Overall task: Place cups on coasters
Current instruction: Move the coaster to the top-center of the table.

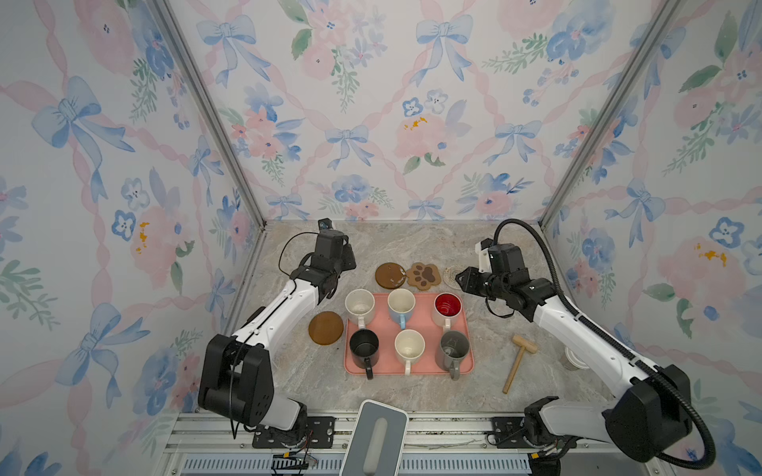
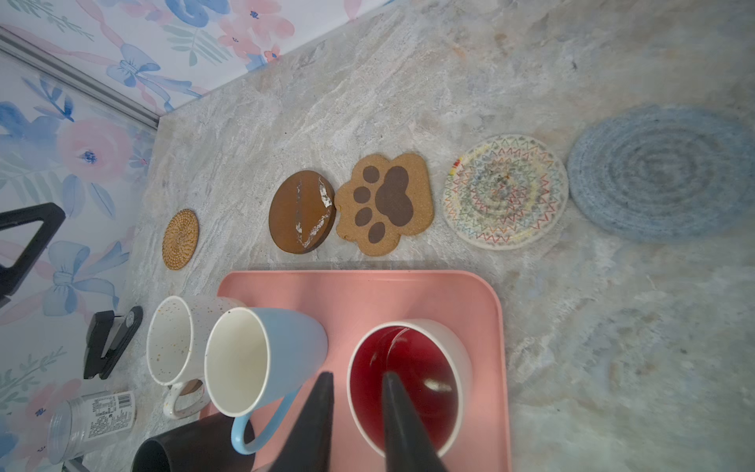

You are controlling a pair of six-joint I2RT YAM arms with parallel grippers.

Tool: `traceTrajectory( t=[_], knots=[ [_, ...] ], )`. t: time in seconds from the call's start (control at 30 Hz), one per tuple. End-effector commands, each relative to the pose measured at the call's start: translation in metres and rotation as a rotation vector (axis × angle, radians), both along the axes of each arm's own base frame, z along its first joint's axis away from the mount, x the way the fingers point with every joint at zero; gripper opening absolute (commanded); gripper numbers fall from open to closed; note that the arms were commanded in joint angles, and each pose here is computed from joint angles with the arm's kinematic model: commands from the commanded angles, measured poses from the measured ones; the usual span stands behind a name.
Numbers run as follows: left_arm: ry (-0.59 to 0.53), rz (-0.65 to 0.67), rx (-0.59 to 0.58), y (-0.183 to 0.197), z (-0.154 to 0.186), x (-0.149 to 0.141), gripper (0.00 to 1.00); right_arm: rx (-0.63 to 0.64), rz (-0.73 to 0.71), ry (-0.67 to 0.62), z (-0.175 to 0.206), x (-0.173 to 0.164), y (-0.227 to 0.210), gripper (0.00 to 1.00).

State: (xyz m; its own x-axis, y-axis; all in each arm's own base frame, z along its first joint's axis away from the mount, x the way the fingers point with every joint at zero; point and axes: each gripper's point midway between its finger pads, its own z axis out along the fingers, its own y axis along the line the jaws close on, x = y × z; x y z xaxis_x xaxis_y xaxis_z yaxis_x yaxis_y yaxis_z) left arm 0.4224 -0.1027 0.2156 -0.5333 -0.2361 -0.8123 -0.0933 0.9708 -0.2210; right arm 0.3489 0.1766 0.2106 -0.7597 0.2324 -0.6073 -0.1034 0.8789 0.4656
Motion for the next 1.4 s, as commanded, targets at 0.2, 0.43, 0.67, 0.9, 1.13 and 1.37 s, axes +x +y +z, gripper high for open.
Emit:
traceTrajectory(
  t=[0.2,0.43,0.67,0.9,1.13,1.37],
  knots=[
    [0.146,0.058,0.041,0.019,-0.034,-0.076,0.00,0.030,0.084,-0.072,0.027,0.011,0.032,0.25],
    [0.184,0.120,0.048,0.042,-0.047,-0.114,0.00,0.030,0.103,-0.066,0.026,0.008,0.039,0.24],
    [0.307,0.099,0.026,0.042,-0.071,-0.143,0.00,0.034,0.113,-0.070,0.027,0.009,0.045,0.24],
    [0.415,0.113,-0.048,0.041,-0.110,-0.175,0.00,0.035,0.129,-0.059,0.024,0.011,0.053,0.24],
    [0.486,0.165,-0.109,0.045,-0.134,-0.199,0.00,0.036,0.145,-0.044,0.017,0.014,0.062,0.24],
    [0.554,0.259,-0.137,0.054,-0.165,-0.220,0.00,0.034,0.160,-0.025,0.010,0.017,0.070,0.24]
  ],
)
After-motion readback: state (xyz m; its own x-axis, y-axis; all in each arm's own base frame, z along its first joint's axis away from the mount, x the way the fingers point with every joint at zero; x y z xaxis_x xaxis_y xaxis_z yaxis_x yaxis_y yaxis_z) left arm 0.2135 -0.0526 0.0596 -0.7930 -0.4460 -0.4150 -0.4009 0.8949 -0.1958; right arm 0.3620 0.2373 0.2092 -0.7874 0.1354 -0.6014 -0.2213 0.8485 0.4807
